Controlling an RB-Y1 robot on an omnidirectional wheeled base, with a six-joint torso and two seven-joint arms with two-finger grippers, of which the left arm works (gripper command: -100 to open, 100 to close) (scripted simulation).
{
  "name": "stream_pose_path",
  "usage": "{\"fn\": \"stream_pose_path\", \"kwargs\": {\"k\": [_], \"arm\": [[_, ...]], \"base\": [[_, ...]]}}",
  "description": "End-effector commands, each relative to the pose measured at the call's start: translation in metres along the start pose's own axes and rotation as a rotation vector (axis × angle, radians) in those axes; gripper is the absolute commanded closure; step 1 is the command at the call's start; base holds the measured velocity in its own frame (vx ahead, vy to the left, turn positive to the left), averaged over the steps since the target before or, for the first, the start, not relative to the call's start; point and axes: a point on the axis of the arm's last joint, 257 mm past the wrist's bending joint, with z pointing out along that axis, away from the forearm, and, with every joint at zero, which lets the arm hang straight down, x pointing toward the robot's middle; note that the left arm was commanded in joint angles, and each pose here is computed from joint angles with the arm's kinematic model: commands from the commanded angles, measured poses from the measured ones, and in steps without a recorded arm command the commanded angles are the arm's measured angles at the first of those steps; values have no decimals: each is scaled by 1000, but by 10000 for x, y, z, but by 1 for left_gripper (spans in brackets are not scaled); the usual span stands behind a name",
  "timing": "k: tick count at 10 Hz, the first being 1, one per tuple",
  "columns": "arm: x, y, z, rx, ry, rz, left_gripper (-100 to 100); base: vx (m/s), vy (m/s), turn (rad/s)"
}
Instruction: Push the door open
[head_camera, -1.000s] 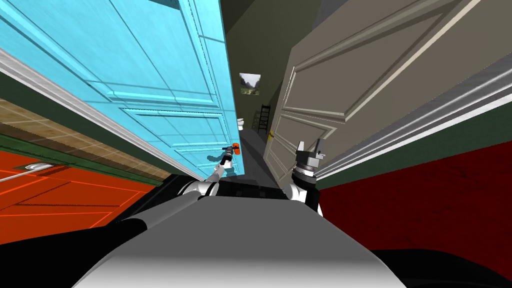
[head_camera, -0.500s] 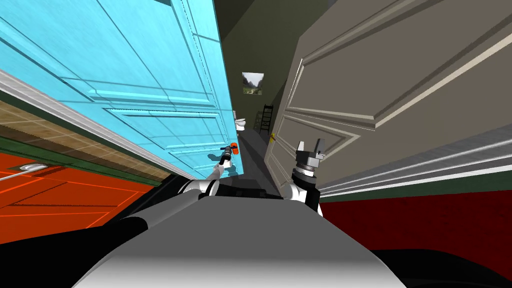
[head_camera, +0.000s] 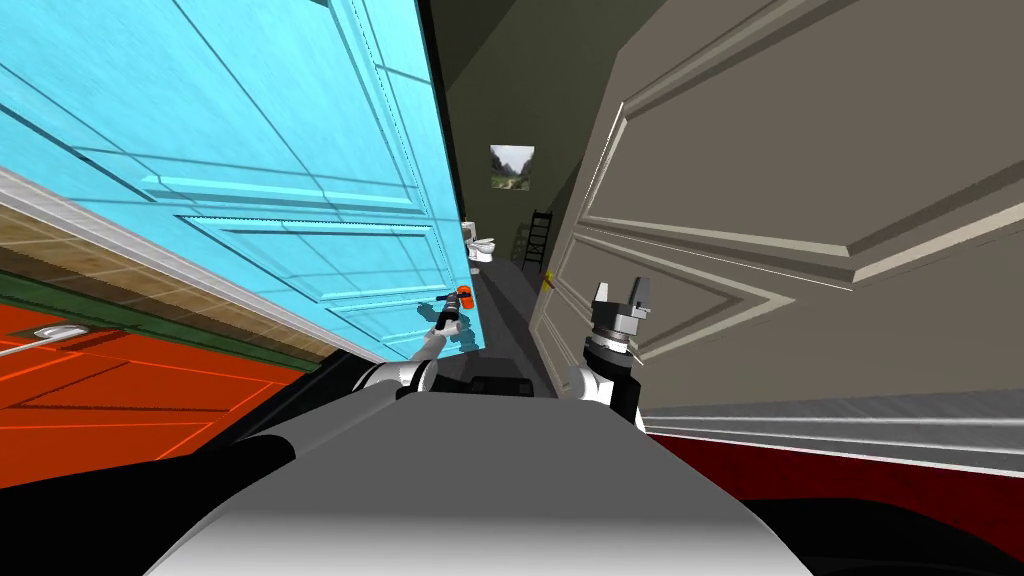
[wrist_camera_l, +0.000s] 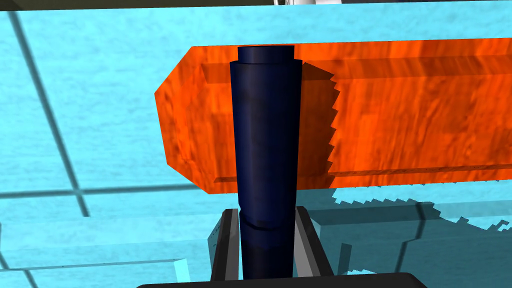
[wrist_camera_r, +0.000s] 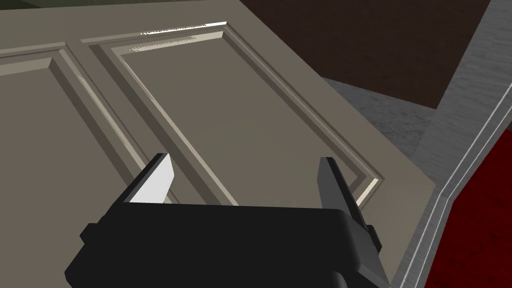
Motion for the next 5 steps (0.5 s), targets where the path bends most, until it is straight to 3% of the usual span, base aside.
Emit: {"fn": "stream_pose_path", "kwargs": {"k": [1, 4, 5], "arm": [[-119, -36, 18, 13, -24, 4, 100], [-218, -22, 16, 10, -51, 4, 100], [-195, 14, 2, 4, -45, 2, 100]], "base": [[185, -86, 100], [181, -84, 75], [75, -26, 31]]}}
